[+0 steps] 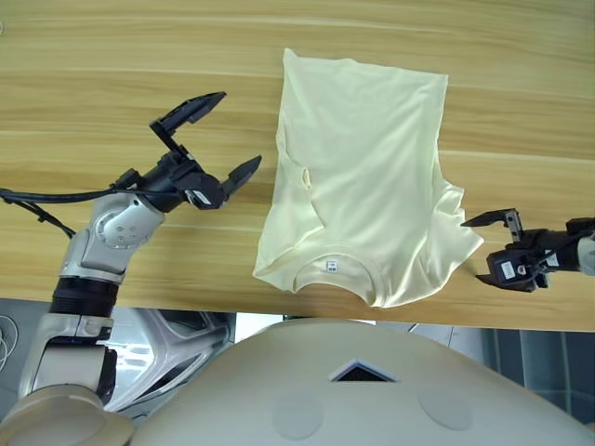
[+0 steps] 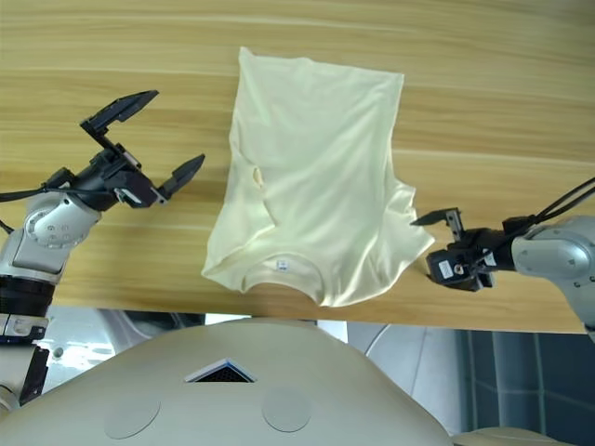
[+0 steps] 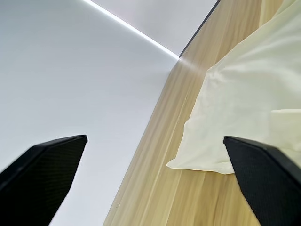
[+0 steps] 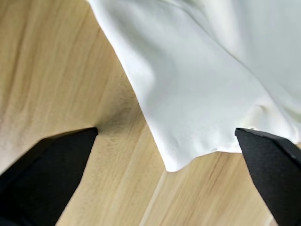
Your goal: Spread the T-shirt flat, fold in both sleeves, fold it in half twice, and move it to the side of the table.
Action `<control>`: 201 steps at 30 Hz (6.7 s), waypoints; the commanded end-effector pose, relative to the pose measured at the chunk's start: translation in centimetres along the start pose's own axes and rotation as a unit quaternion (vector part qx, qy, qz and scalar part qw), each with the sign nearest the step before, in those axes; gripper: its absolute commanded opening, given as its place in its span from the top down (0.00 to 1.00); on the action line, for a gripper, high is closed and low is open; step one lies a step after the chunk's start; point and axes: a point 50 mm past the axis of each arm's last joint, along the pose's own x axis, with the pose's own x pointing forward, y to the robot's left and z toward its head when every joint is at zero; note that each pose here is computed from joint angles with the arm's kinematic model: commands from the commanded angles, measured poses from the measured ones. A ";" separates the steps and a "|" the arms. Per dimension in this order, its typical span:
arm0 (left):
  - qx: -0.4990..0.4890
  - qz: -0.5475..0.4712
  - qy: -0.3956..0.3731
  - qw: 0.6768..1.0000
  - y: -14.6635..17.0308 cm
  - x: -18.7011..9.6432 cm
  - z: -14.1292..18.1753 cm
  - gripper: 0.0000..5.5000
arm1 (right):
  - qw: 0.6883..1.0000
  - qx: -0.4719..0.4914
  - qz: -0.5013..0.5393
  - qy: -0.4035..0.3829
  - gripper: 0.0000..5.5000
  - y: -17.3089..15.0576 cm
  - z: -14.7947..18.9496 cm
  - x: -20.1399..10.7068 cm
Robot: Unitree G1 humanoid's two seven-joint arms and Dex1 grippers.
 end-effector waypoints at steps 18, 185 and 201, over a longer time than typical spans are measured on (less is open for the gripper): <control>0.021 0.001 0.004 1.000 0.2 0.0 0.4 0.02 | 0.999 0.025 -0.011 0.029 0.23 1.1 -1.4 2.2; -0.165 -0.354 -0.018 0.920 -5.5 -8.0 0.9 0.26 | 0.960 0.058 -0.019 -0.273 0.02 2.1 7.3 5.7; -0.184 -0.356 -0.053 0.915 -6.9 -7.1 2.1 0.73 | 0.956 0.053 -0.057 -0.283 0.39 1.0 7.7 5.5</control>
